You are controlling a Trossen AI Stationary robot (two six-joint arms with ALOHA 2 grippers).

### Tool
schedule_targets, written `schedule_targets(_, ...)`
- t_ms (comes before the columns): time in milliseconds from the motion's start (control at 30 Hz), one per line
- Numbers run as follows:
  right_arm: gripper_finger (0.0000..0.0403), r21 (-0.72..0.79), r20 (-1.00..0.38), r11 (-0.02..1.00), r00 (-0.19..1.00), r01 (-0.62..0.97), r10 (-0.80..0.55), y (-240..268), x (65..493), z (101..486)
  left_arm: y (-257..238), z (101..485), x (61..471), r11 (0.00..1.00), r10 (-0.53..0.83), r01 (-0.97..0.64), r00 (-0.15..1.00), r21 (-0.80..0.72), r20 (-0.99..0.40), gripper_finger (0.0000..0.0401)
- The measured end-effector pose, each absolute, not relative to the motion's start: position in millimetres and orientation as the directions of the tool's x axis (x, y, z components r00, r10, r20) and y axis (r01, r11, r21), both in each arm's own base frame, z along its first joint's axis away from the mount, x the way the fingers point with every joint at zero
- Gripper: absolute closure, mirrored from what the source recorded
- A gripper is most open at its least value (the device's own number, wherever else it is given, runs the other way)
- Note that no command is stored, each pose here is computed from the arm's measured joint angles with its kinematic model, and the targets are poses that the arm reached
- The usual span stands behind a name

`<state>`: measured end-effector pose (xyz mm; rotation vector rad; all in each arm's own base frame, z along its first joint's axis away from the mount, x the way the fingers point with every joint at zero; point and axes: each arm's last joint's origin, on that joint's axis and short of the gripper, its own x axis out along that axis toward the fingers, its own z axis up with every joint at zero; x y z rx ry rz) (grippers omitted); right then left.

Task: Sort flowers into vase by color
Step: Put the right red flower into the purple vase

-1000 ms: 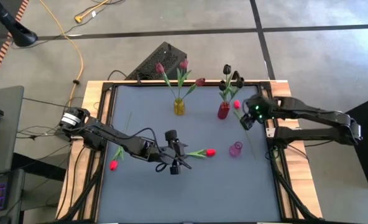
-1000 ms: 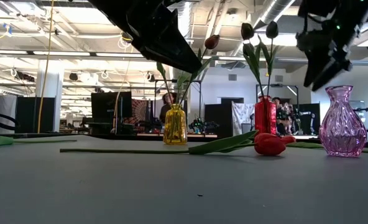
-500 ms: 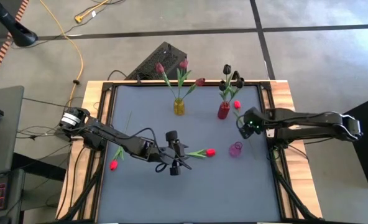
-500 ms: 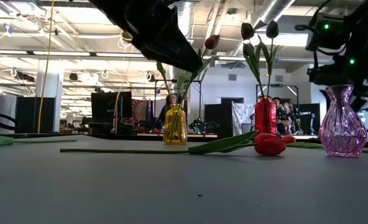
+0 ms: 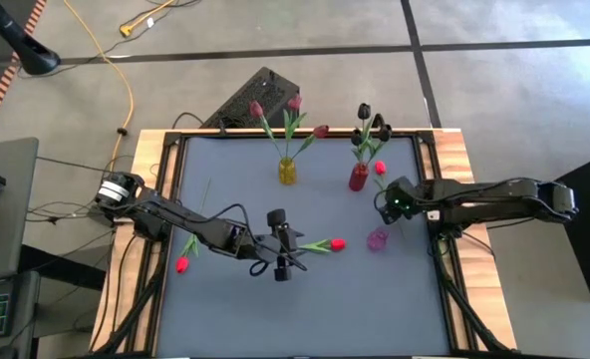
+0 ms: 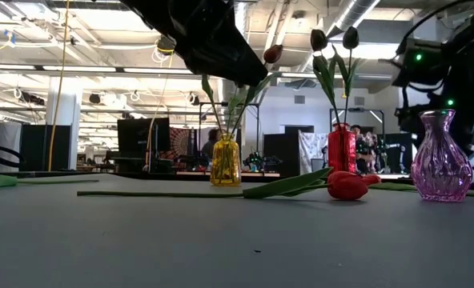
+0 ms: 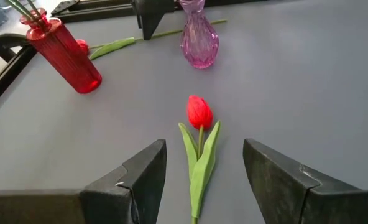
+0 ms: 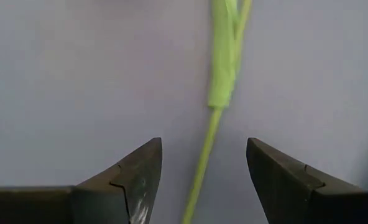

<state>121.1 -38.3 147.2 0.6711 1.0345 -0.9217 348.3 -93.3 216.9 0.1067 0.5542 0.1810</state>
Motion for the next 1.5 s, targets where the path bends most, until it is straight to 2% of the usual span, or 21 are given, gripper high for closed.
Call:
schedule_targets(133,0.0151,0.004,-0.937,0.467,0.167,0.884,-0.308,-40,126,138,-93,217,348,0.978,0.2,-0.143,0.835,0.149,-0.513,0.0198)
schedule_targets(267,0.0188,-0.017,-0.943,0.483,0.147,0.875,-0.299,-41,133,132,-93,217,348,0.978,0.201,-0.144,0.834,0.149,-0.514,0.0198)
schedule_targets(367,0.0238,-0.014,-0.951,0.492,0.14,0.87,-0.276,-41,136,129,-93,217,348,0.978,0.201,-0.144,0.834,0.149,-0.514,0.0198)
schedule_targets(600,0.0383,0.009,-0.956,0.464,0.145,0.886,-0.257,-41,136,128,-93,216,348,0.978,0.202,-0.143,0.832,0.152,-0.517,0.0198)
schedule_targets(767,0.0375,0.02,-0.938,0.393,0.154,0.919,-0.312,-43,132,133,-93,216,348,0.978,0.203,-0.142,0.829,0.154,-0.521,0.0198)
schedule_targets(900,0.0387,-0.003,-0.9,0.349,0.15,0.937,-0.41,-46,127,139,-93,216,348,0.978,0.203,-0.141,0.829,0.157,-0.521,0.0198)
schedule_targets(1067,0.0388,0.039,-0.843,0.288,0.186,0.957,-0.505,-47,119,151,-92,216,348,0.977,0.204,-0.14,0.826,0.16,-0.525,0.0198)
schedule_targets(1267,0.0385,0.168,-0.759,0.292,0.312,0.942,-0.572,-45,110,170,-92,214,347,0.977,0.207,-0.138,0.818,0.165,-0.536,0.0198)
schedule_targets(1500,0.0385,0.313,-0.634,0.345,0.465,0.885,-0.618,-40,92,191,-92,214,347,0.976,0.208,-0.139,0.818,0.166,-0.537,0.0198)
